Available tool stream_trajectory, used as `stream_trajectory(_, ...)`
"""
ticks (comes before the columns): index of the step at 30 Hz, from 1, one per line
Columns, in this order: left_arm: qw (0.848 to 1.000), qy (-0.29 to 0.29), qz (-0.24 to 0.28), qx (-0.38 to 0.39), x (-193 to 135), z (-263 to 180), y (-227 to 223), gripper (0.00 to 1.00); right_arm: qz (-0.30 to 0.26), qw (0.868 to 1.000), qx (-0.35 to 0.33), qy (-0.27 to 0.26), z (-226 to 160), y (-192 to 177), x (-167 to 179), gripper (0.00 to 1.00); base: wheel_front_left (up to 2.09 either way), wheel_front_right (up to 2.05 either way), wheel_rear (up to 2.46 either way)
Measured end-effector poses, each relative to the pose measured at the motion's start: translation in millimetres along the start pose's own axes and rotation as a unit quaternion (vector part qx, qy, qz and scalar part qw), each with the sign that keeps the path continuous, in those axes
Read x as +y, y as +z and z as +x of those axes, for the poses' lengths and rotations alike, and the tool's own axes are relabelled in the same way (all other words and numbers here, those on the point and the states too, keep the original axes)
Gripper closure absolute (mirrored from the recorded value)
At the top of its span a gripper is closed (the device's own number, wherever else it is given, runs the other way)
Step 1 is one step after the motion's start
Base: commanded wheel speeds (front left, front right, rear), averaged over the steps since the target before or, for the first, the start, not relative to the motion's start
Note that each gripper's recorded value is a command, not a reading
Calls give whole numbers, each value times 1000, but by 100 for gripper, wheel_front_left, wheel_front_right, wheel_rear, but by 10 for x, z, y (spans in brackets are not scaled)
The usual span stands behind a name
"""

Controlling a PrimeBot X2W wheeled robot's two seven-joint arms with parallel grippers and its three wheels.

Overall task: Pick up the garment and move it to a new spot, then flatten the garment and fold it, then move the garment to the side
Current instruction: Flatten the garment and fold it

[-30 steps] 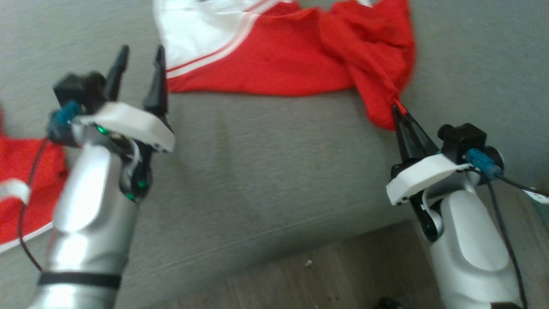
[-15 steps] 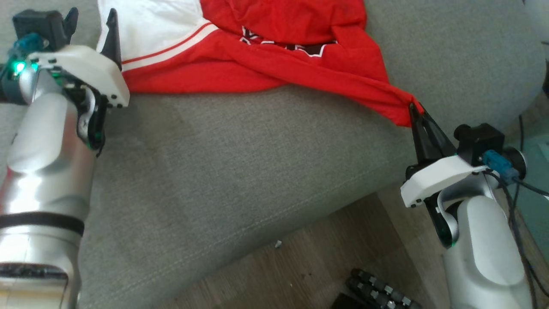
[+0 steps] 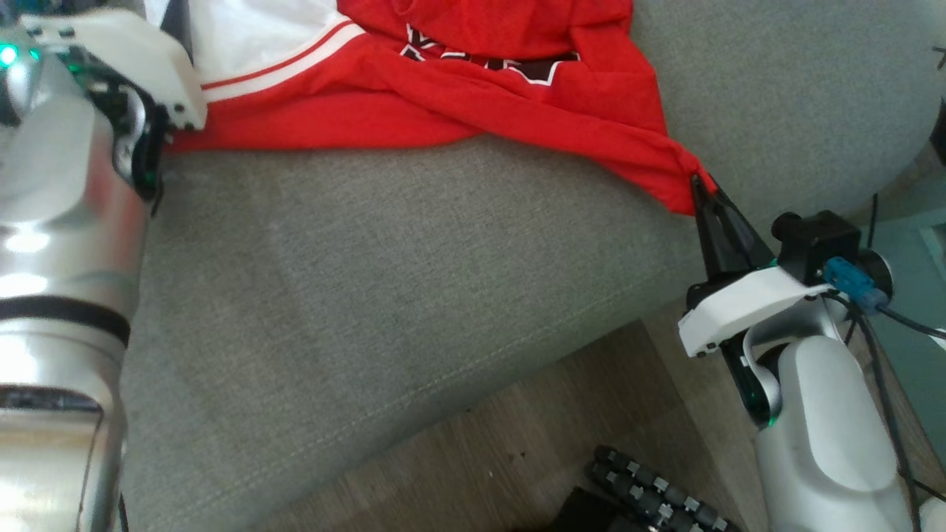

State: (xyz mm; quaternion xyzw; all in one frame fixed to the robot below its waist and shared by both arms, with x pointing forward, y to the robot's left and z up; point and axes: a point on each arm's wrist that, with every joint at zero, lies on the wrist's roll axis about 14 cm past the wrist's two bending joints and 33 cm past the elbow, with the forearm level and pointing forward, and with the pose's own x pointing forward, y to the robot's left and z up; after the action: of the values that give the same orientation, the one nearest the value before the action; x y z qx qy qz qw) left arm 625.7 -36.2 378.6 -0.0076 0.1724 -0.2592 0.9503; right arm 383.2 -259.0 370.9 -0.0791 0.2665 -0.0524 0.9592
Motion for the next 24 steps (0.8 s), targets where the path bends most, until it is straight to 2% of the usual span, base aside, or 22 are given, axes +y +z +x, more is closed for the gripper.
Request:
stream_trajectory(15,999,-11,13,30,-68,202,0,0,6,1000,6,8,-10,-59,52,100,0,0,0)
stream_trajectory(16,999,-12,14,32,-70,208,-2,29,6,1000,7,8,-12,-67,50,100,0,0,0)
stream_trajectory(17,999,-12,14,34,-71,212,-9,100,6,1000,8,7,-12,-74,49,100,0,0,0)
stream_trajectory(24,999,-19,20,20,-94,149,51,100,10,1000,7,12,3,-87,78,100,0,0,0)
